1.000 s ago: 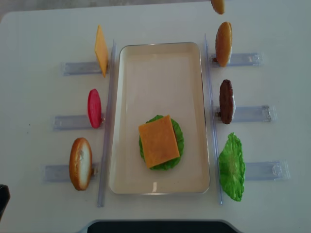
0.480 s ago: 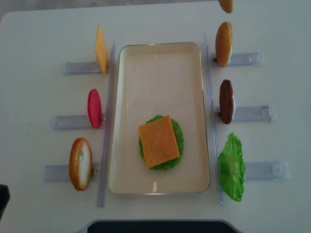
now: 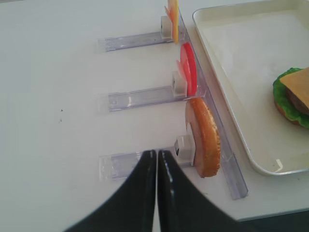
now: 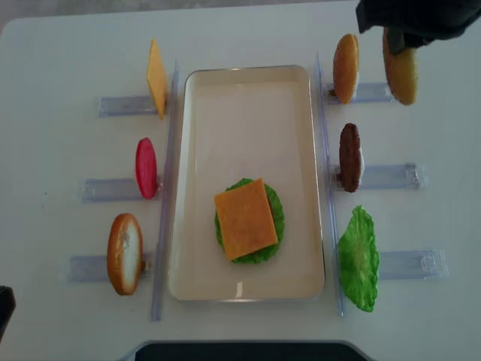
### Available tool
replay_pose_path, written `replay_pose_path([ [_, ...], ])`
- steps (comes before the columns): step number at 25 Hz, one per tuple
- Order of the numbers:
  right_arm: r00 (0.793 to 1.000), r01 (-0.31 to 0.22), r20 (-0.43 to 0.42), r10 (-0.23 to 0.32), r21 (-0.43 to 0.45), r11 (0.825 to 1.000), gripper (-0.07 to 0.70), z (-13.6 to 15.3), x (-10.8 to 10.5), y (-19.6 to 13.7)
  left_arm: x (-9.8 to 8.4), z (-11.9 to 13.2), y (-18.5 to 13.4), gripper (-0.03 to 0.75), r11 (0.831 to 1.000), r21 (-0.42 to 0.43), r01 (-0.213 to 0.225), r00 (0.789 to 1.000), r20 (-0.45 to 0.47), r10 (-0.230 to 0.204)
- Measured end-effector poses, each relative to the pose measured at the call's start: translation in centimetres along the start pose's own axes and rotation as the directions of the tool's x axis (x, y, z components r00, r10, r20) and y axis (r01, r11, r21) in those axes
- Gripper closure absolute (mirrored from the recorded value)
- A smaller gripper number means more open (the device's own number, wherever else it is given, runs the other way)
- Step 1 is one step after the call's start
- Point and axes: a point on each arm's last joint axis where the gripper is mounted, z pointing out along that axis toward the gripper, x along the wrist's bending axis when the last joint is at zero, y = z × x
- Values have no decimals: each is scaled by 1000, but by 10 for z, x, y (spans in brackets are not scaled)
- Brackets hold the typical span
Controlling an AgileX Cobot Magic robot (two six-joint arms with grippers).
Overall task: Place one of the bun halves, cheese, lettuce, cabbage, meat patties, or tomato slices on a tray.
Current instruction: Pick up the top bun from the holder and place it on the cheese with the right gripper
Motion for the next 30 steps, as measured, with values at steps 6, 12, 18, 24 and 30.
replay_pose_path([
  [6, 1000, -27, -16, 27, 0, 1000, 488, -18, -9, -45, 0, 0, 0, 716, 1000, 0, 0, 1000, 0, 0],
  [12, 991, -68, -111, 68, -5, 998, 489, -34, -10, -82, 0, 0, 0, 716, 1000, 0, 0, 1000, 0, 0],
  [18, 982, -96, -167, 93, -13, 995, 489, -43, -12, -114, 0, 0, 0, 716, 1000, 0, 0, 1000, 0, 0],
  [24, 975, -115, -190, 112, -8, 993, 489, -45, -14, -128, 0, 0, 0, 716, 1000, 0, 0, 1000, 0, 0],
  [30, 960, -123, -251, 126, 28, 992, 492, -43, -8, -131, 0, 0, 0, 716, 1000, 0, 0, 1000, 0, 0],
])
